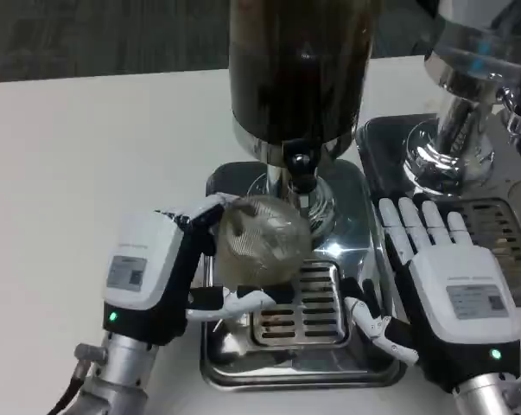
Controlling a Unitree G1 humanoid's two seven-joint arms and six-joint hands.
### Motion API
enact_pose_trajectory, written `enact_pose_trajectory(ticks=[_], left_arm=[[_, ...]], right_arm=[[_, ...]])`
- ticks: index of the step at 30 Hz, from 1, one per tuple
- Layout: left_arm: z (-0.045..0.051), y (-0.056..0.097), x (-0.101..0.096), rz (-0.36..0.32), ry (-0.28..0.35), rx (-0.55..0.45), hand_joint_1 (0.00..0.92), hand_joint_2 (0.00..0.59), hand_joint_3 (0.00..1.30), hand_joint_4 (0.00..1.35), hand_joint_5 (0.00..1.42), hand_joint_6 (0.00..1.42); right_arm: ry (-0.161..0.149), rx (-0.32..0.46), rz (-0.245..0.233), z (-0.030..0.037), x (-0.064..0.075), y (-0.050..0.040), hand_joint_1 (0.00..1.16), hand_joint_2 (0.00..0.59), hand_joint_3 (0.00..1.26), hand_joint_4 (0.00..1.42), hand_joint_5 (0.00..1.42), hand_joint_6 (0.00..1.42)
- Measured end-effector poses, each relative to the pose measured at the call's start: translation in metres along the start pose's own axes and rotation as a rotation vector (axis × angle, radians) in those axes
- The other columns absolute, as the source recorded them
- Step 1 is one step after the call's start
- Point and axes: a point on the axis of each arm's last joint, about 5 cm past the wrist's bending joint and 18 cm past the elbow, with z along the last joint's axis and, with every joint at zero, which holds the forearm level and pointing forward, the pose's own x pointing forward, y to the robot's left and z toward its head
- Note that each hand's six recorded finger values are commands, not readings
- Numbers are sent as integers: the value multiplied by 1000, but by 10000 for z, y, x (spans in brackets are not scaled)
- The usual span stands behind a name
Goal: Grasp the cup under the faucet to collect the drink, then remove the cup.
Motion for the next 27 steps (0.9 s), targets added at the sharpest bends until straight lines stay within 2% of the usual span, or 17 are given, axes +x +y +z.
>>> enact_pose_trajectory(ticks=[3, 11, 14, 19, 23, 25, 27], left_arm=[[24, -49, 47, -29, -19, 1, 554, 19, 584, 672, 924, 1117], [66, -143, 250, -65, 30, -4, 574, 4, 608, 705, 962, 1152], [138, -212, 291, -86, 13, -17, 579, 0, 614, 717, 975, 1169], [186, -257, 317, -104, 6, -26, 536, 0, 606, 696, 947, 1154], [224, -295, 309, -132, -11, -29, 463, 21, 549, 591, 869, 1029], [217, -302, 291, -148, -10, -15, 311, 33, 476, 507, 806, 934], [206, -295, 285, -150, -9, -10, 227, 44, 381, 392, 713, 803]], right_arm=[[0, 6, -10, 13, -6, -13, 190, 405, 0, 0, 0, 1], [16, 9, -25, 4, -10, -26, 217, 414, 0, 0, 0, 2], [28, 5, -27, -9, -7, -30, 224, 415, 0, 0, 0, 2], [35, 8, -29, -18, -6, -33, 229, 414, 0, 0, 0, 2], [39, 10, -29, -24, -5, -35, 232, 414, 0, 0, 0, 2], [40, 10, -29, -28, -4, -34, 233, 413, 0, 0, 0, 2], [42, 11, -29, -30, -3, -35, 234, 413, 0, 0, 0, 2]])
